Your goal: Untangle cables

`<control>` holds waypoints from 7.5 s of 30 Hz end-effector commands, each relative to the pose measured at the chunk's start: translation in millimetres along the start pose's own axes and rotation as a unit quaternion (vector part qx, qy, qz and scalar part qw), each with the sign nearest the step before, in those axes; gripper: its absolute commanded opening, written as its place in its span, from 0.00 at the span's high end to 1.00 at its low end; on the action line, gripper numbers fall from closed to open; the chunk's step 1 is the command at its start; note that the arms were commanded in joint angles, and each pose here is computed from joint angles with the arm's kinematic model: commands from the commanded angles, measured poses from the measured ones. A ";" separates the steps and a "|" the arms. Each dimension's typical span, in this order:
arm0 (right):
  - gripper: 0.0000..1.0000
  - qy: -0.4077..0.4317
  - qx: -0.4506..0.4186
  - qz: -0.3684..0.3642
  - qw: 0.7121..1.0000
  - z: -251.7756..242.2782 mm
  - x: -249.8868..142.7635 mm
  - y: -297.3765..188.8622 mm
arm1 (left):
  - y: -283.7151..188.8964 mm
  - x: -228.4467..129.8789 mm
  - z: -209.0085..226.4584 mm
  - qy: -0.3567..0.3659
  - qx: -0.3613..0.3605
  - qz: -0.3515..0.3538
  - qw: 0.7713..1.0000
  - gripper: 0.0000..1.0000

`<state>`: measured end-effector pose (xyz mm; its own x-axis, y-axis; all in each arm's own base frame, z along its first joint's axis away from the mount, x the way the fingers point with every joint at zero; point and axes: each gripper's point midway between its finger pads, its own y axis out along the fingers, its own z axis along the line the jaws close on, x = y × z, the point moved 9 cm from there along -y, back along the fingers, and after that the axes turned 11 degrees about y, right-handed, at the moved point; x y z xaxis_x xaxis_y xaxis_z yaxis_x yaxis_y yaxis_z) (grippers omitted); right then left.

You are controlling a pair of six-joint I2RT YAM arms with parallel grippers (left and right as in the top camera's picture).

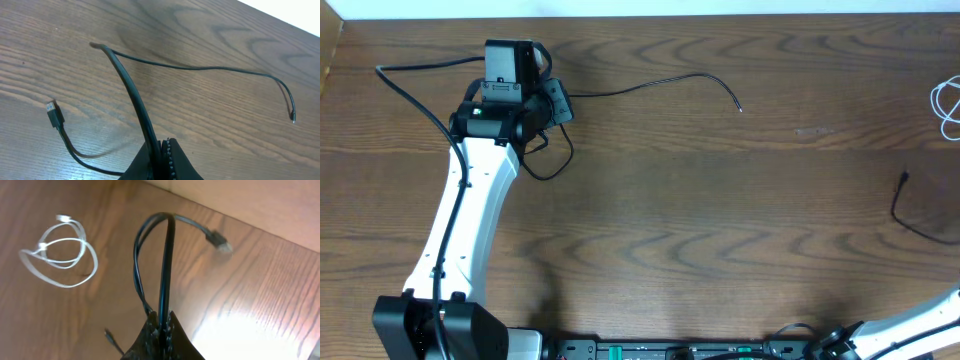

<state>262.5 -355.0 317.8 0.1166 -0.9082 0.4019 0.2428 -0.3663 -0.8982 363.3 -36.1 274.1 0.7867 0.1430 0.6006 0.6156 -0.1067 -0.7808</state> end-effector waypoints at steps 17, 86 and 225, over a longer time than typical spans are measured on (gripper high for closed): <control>0.09 -0.085 0.151 0.086 0.981 30.8 -15.3 17.6 | -2.4 3.9 -7.8 -0.005 -0.033 -0.002 0.999 0.92; 0.41 -0.577 0.339 0.320 0.670 288.1 -516.1 -49.3 | -29.4 10.8 -35.6 0.026 -0.072 -0.043 0.996 0.28; 0.01 -0.467 0.392 0.072 0.789 183.7 -234.4 -195.2 | -14.5 3.4 -22.4 0.001 -0.035 -0.013 0.999 0.01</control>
<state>396.2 -69.2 387.9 0.8018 -0.3397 0.4917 0.5801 0.2445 -0.7770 357.4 -57.7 293.0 0.7683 0.1445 0.6235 0.6400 -0.1857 -0.7456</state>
